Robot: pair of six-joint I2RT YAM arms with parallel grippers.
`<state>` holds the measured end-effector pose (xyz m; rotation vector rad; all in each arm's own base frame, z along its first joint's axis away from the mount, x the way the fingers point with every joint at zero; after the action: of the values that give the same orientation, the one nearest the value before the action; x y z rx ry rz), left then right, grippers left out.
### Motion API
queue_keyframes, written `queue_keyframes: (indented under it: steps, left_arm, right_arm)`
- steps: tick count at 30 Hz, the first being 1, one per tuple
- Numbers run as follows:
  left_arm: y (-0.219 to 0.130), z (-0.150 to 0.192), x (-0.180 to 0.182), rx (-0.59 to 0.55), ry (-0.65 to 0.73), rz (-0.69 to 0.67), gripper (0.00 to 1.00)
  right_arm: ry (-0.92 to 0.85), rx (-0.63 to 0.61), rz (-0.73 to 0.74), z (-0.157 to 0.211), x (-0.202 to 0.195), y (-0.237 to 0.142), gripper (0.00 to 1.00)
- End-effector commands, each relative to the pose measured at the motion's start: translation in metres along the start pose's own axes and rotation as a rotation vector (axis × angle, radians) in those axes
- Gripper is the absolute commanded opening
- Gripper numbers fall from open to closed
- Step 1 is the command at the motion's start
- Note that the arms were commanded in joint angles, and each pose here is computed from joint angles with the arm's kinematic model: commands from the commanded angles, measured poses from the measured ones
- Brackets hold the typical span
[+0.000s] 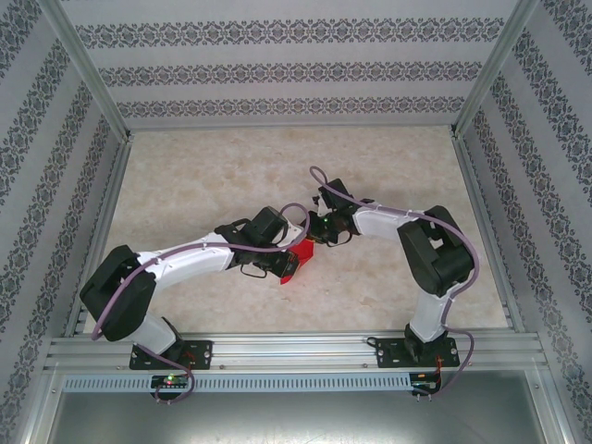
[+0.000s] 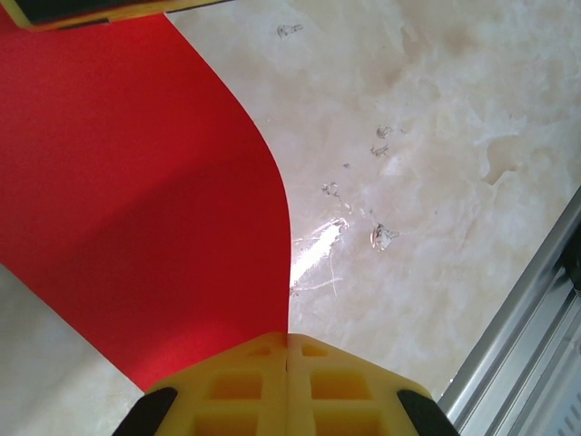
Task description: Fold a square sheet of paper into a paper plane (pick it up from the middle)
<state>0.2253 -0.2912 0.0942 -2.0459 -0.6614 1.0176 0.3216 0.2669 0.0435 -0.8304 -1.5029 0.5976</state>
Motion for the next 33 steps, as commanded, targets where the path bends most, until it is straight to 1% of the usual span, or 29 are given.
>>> queue_keyframes:
  steps: [1, 10, 15, 19, 33]
  left_arm:
    - [0.003, 0.001, 0.012, 0.001, -0.033, -0.027, 0.0]
    - [0.012, 0.002, 0.036, 0.035, -0.097, -0.09, 0.0]
    - [0.013, -0.003, 0.044, 0.021, -0.112, -0.109, 0.0]
    - [0.015, -0.001, 0.053, 0.033, -0.142, -0.134, 0.0]
    - [0.019, 0.004, 0.067, 0.035, -0.172, -0.19, 0.0]
  right_arm:
    - [-0.042, 0.051, 0.101, 0.01, -0.017, 0.008, 0.16]
    - [-0.066, 0.095, 0.141, 0.02, -0.026, 0.02, 0.16]
    - [-0.072, 0.091, 0.142, 0.02, -0.026, 0.018, 0.16]
    - [-0.071, 0.085, 0.145, 0.019, -0.025, 0.017, 0.17]
    - [-0.056, 0.08, 0.132, 0.022, -0.025, 0.016, 0.18]
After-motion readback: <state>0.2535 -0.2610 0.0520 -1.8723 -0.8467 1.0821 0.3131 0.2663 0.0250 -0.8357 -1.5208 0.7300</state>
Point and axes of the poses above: each hand's point on the last joint's axis, 136 mm out from that joint toward the fingers, its own y axis out along the fingers, its own x axis along the line the jaws close on, z = x × y, the point moved 1 cm from there along -y, back along the fingers, and after that the axes turned 1 degree about -y, right-handed, at the moved point
